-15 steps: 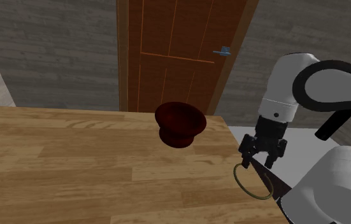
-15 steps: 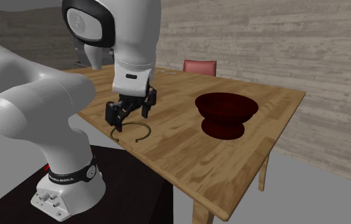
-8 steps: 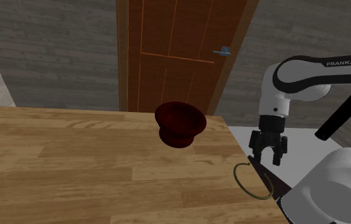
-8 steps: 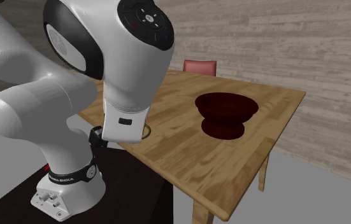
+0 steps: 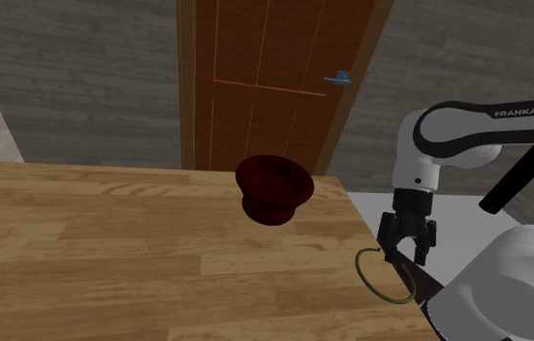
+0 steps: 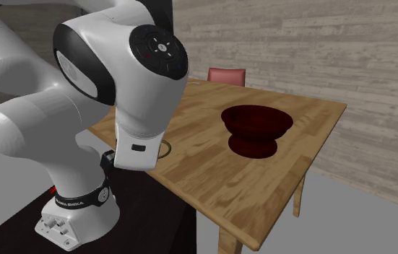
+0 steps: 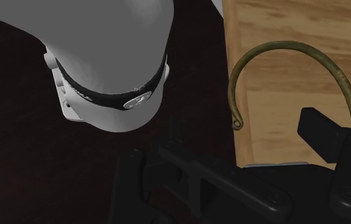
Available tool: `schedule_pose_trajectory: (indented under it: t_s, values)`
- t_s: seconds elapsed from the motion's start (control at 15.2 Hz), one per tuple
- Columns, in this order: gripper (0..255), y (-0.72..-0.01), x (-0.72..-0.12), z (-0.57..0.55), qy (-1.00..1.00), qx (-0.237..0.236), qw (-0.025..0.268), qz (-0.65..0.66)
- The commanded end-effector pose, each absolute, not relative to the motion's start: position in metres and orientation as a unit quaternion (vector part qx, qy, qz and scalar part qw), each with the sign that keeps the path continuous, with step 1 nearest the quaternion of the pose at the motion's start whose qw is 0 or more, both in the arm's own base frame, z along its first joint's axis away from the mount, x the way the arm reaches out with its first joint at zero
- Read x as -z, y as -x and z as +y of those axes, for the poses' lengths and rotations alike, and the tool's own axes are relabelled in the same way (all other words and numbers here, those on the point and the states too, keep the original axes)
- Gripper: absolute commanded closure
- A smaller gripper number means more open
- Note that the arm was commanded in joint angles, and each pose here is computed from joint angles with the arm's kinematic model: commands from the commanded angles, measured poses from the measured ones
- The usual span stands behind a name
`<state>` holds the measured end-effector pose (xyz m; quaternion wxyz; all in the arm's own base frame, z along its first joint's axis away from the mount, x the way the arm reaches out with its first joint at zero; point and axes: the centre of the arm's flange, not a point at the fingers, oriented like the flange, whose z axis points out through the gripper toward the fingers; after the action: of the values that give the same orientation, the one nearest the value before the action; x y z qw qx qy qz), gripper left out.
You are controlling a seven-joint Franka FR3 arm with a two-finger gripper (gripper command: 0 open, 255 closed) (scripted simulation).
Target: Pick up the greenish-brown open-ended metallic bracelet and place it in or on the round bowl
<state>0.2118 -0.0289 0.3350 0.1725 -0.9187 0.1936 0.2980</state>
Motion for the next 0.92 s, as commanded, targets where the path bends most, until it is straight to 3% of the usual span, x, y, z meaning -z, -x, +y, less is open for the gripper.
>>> schedule_pose_trajectory:
  t_s: [0.0,0.2,0.26,0.86]
  values:
    - [0,-0.2115,-0.3347,-0.0289,0.919,-0.298,0.172,0.194]
    - [0,-0.2116,-0.3348,-0.0289,0.919,-0.298,0.172,0.194]
    - [255,-0.2116,-0.3348,-0.0289,0.919,-0.298,0.172,0.194]
    - [255,-0.2115,-0.3348,-0.0288,0.919,-0.298,0.172,0.194]
